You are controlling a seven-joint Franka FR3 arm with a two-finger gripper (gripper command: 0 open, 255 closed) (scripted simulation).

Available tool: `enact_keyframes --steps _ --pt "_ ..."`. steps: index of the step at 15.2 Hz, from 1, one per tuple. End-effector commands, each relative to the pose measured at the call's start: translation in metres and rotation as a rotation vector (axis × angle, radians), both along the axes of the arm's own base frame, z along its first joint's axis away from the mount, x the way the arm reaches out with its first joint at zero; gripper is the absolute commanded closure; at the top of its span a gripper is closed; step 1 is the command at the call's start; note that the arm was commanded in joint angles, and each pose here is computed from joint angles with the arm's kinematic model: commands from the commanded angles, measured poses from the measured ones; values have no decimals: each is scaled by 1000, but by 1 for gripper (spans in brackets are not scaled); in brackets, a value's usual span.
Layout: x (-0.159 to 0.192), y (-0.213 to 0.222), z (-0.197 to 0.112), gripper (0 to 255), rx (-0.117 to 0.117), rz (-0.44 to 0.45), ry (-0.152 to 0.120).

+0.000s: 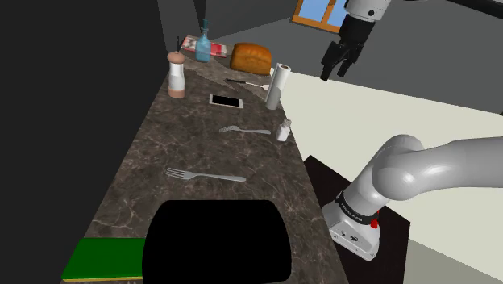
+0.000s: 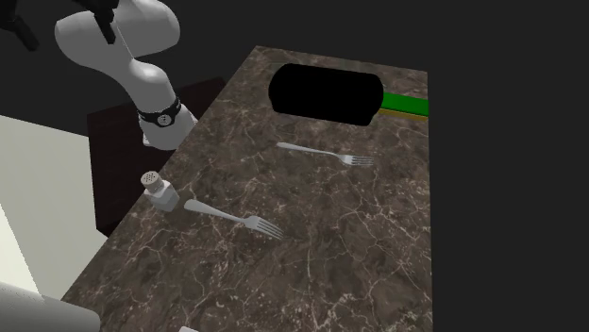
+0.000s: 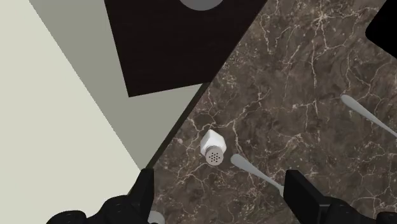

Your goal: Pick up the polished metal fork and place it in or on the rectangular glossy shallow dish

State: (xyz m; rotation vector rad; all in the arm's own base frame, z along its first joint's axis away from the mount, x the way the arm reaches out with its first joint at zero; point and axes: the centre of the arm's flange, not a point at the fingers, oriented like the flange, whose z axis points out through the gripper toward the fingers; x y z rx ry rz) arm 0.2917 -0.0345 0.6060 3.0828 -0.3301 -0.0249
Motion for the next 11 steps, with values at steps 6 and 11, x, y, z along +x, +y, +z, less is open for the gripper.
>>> enact_keyframes --steps 6,11 --pt "34 41 -36 0 9 99 -6" --pt "64 86 -72 0 18 198 -12"
